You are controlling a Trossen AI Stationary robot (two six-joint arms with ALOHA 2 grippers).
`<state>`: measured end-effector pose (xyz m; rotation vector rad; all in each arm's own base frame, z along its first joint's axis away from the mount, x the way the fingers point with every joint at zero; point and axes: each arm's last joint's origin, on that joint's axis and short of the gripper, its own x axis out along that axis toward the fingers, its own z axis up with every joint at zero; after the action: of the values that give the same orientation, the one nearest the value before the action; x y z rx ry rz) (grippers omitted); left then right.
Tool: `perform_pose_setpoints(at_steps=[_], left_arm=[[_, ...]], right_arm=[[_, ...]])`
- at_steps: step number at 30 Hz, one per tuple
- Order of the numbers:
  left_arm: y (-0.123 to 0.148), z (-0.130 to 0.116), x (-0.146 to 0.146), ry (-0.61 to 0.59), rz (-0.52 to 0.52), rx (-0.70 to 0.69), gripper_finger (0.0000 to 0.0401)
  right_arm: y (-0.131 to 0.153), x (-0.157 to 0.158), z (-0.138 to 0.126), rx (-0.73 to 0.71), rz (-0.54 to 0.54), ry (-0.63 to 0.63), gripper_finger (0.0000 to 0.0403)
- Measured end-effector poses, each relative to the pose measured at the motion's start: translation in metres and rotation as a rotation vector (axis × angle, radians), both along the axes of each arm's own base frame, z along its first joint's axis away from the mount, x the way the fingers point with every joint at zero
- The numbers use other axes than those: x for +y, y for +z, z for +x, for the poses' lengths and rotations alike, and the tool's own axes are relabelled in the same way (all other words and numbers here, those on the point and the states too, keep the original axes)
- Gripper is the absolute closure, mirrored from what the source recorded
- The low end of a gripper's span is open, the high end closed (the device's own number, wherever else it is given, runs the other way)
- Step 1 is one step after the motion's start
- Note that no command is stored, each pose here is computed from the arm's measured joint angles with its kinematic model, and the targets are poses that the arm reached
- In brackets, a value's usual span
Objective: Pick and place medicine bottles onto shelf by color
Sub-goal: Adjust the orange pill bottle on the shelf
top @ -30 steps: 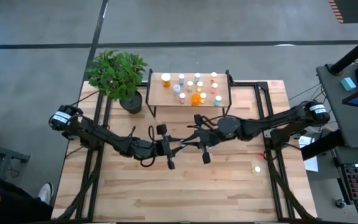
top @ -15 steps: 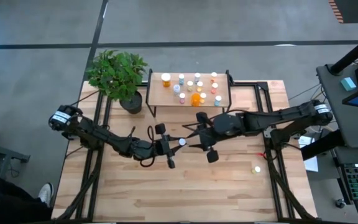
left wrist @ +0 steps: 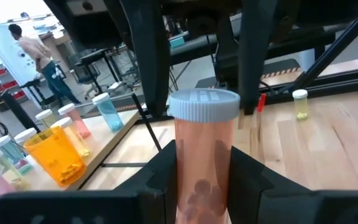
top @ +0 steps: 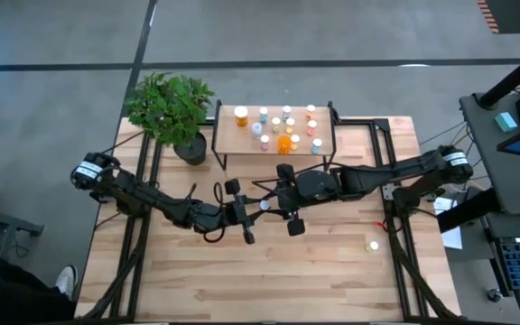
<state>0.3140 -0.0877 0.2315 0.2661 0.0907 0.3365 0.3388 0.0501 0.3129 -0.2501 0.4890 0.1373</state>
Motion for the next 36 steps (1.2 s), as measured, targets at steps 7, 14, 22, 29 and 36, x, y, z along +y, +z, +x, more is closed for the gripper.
perform_pose_setpoints(at_steps=[7,14,22,29,36], left_arm=[[0.001,0.0,0.0,0.0,-0.003,-0.007,0.0322],[0.001,0.0,0.0,0.0,-0.005,-0.014,0.0322],[0.004,-0.002,-0.001,-0.007,0.022,-0.003,0.0269],[0.04,-0.035,0.007,0.039,0.173,0.098,0.0193],[0.082,-0.079,0.023,0.048,0.15,0.041,0.0182]], right_arm=[[-0.002,0.001,0.005,0.0,-0.011,0.007,0.025],[-0.001,0.001,0.006,-0.014,-0.011,0.007,0.0289],[0.002,-0.001,0.006,-0.013,0.013,-0.011,0.0297],[0.043,-0.024,0.004,0.021,0.082,-0.12,0.0293],[0.072,-0.07,0.004,-0.057,0.086,-0.229,0.0292]])
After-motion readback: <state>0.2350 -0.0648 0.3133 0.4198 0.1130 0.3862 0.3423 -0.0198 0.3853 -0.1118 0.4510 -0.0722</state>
